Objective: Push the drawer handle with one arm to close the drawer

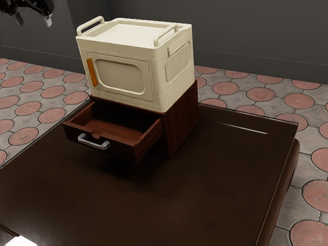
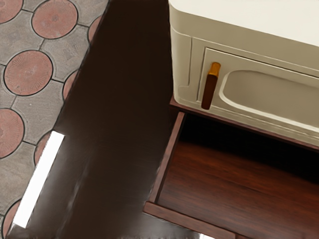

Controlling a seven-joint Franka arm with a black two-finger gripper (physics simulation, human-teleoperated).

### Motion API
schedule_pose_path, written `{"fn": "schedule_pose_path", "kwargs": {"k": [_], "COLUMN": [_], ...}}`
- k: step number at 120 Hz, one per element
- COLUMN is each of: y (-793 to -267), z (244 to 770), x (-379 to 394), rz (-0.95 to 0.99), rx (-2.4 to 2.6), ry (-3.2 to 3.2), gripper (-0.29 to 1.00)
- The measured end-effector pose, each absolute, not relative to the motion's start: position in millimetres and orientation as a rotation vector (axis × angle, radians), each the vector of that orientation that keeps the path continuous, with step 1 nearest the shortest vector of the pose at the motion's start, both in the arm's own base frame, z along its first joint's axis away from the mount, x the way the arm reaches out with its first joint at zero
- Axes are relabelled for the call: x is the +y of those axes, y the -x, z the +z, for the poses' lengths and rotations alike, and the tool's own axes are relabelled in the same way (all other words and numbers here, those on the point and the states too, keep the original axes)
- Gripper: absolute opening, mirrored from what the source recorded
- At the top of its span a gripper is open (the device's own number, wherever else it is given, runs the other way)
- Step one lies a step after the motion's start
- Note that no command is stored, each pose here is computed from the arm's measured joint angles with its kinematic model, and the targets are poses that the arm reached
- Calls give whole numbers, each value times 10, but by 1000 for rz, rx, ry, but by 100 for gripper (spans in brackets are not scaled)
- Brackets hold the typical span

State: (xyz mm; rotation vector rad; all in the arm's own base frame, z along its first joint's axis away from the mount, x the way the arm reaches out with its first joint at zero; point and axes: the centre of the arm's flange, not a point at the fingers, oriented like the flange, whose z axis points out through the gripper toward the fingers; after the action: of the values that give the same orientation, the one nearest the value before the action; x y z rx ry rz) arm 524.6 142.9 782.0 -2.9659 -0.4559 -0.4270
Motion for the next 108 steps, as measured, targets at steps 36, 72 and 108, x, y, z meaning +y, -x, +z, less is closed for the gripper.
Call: {"fn": "schedule_pose_path", "kwargs": {"k": [36,72,108], "y": [-4794,-3505,-4165], "z": [8339,5029,3931], "x": [1061,258,505], "rz": [-568,311,107], "rx": [-373,-75,-177], "ry": [2988,3143,3143], "gripper": [68,68,65]}}
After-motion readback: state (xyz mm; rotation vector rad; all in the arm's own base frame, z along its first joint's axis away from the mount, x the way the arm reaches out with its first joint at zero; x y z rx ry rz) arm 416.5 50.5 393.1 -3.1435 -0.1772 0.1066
